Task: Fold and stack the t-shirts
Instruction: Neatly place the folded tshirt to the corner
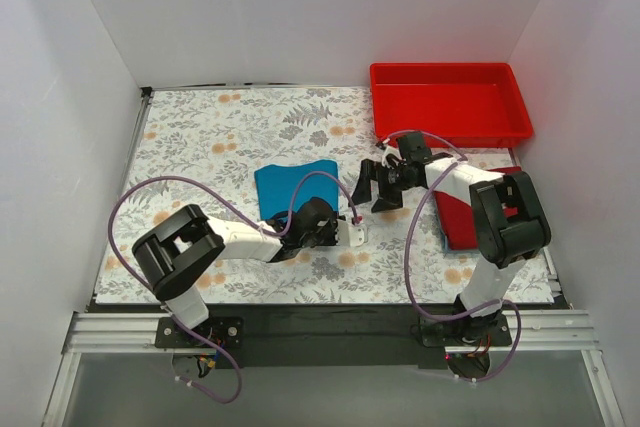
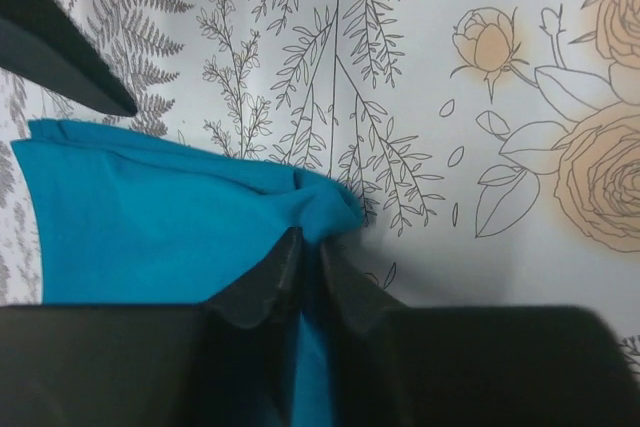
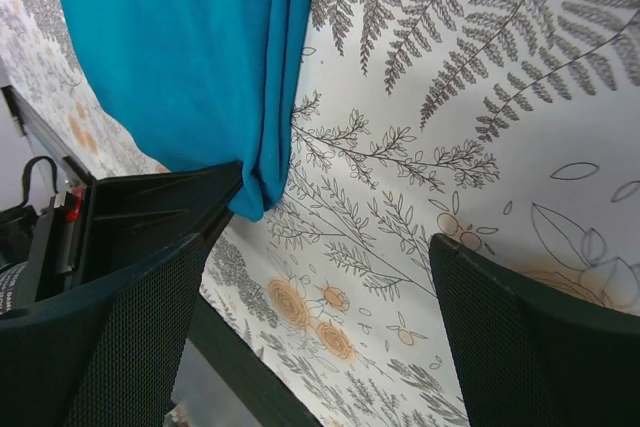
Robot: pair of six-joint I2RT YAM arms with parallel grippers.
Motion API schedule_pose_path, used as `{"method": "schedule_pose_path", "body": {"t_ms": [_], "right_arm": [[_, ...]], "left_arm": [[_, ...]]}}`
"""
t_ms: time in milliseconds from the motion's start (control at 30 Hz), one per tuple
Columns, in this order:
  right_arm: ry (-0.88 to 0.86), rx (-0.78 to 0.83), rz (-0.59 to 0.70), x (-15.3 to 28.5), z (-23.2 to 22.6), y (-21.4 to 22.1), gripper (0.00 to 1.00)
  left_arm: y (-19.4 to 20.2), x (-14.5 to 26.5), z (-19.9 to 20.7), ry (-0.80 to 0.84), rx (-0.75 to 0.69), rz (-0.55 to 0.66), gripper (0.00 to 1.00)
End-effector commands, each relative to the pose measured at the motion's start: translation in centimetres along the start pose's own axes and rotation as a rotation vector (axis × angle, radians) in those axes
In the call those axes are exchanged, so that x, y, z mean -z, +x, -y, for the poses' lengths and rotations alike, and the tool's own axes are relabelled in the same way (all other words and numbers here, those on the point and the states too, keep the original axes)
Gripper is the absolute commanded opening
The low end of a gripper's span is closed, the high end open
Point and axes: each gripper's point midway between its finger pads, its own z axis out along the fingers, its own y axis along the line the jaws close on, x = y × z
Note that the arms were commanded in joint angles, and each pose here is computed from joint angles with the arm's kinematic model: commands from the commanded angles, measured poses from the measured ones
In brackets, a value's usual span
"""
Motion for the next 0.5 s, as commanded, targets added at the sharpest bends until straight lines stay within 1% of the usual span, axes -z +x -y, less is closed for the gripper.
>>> {"method": "schedule_pose_path", "body": {"t_ms": [0,33,67,100,267,300,467], "right_arm": [[-0.089,-0.056,-0.036,-1.1,-0.9,0.3,0.98],[-0.104,-0.062,-0.046,-1.3,-1.2,0.4,0.98],[-0.132,-0.068,-0.054,-1.5,-1.9,0.3,0.98],[-0.143,-0.077,-0.075,-2.1,-2.1,0.6,0.98],[-0.224,-0.115,-0.157,-3.8,-4.0,1.4,0.98],[-0.225,-0.135,-0.174,-4.3,-4.1,1.6,0.98],[-0.238,-0.202,-0.229,-5.6,-4.5,2.5,0.98]], "left_arm": [[-1.7,0.8,-0.6,0.006,0.025,0.036,0.06],[-2.2,1.1,-0.8,0.006,0.030,0.052,0.04],[-2.7,1.7,-1.2,-0.005,0.042,0.066,0.00],[-3.4,1.9,-0.9,0.020,0.051,0.095,0.00],[-5.2,3.1,-1.5,0.040,0.078,0.134,0.00],[-5.8,3.4,-1.7,0.039,0.111,0.152,0.00],[-6.8,4.2,-2.0,0.050,0.140,0.177,0.00]]}}
